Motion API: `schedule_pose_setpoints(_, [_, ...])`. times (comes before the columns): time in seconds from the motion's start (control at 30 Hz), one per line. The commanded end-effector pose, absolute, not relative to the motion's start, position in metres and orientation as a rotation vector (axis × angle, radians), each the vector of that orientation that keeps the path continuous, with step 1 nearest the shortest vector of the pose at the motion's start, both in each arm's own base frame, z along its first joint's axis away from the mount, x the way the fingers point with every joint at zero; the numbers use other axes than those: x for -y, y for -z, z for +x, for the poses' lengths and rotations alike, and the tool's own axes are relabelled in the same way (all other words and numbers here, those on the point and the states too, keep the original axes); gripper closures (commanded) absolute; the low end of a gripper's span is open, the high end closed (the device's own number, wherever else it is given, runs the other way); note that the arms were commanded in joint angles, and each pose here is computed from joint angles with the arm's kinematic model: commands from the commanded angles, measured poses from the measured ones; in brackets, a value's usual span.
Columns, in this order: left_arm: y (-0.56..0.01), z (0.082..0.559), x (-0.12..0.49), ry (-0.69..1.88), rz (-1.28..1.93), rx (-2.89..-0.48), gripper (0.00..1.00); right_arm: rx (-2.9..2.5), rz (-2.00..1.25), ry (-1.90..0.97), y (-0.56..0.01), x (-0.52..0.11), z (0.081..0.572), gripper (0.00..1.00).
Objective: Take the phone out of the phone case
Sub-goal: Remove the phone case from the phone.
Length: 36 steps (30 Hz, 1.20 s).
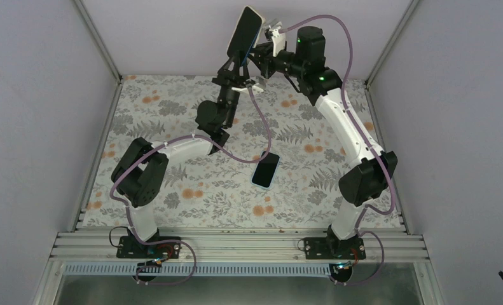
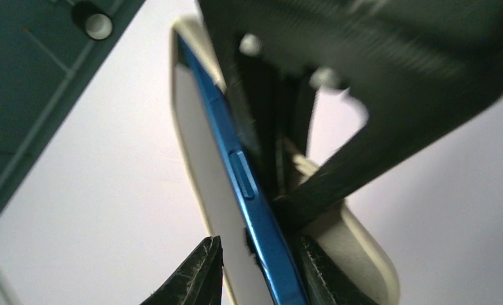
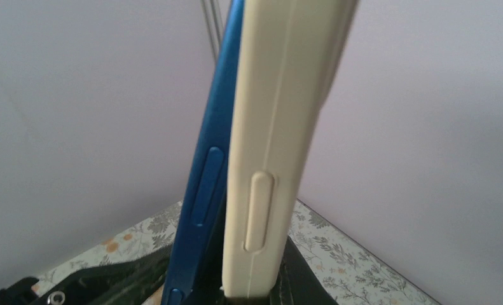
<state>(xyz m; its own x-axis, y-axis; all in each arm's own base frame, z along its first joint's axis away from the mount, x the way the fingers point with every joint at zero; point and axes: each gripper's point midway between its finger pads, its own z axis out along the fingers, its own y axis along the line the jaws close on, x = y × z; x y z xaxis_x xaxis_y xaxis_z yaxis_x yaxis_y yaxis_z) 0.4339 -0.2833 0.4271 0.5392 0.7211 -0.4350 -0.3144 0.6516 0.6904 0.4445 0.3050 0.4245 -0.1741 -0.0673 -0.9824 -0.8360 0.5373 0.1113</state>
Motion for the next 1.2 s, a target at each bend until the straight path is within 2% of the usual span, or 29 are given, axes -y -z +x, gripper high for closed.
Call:
schedule_pose_setpoints(0.0, [-0.517, 0.393, 0.183, -0.850, 0.178, -0.627, 0.71, -1.947, -1.059, -1.218, -0.329, -0.331, 0.353, 0.97])
schedule_pose_setpoints(0.27, [-0.520, 0.360, 0.190, -0.810, 0.206, -0.565, 0.72, -1.980, -0.995, -1.179, -0.320, -0.321, 0.370, 0.97])
schedule_pose_setpoints(0.67, [-0.512, 0.343, 0.216, -0.785, 0.255, -0.522, 0.97, -2.016, -0.904, -1.163, -0.315, -0.318, 0.397, 0.97])
schedule_pose_setpoints(0.77, [-0.510, 0.338, 0.221, -0.787, 0.266, -0.506, 0.98, -2.042, -0.847, -1.087, -0.308, -0.307, 0.411, 0.97])
schedule_pose_setpoints(0.87, [-0.512, 0.332, 0.225, -0.763, 0.279, -0.516, 0.98, -2.079, -0.738, -0.918, -0.295, -0.281, 0.443, 0.97])
schedule_pose_setpoints(1.03, [-0.516, 0.322, 0.231, -0.714, 0.310, -0.567, 0.98, -2.084, -0.484, -0.424, -0.285, -0.205, 0.508, 0.97])
schedule_pose_setpoints(1.17, [-0.522, 0.322, 0.234, -0.660, 0.371, -0.683, 0.98, -2.049, -0.350, -0.145, -0.286, -0.148, 0.535, 0.97])
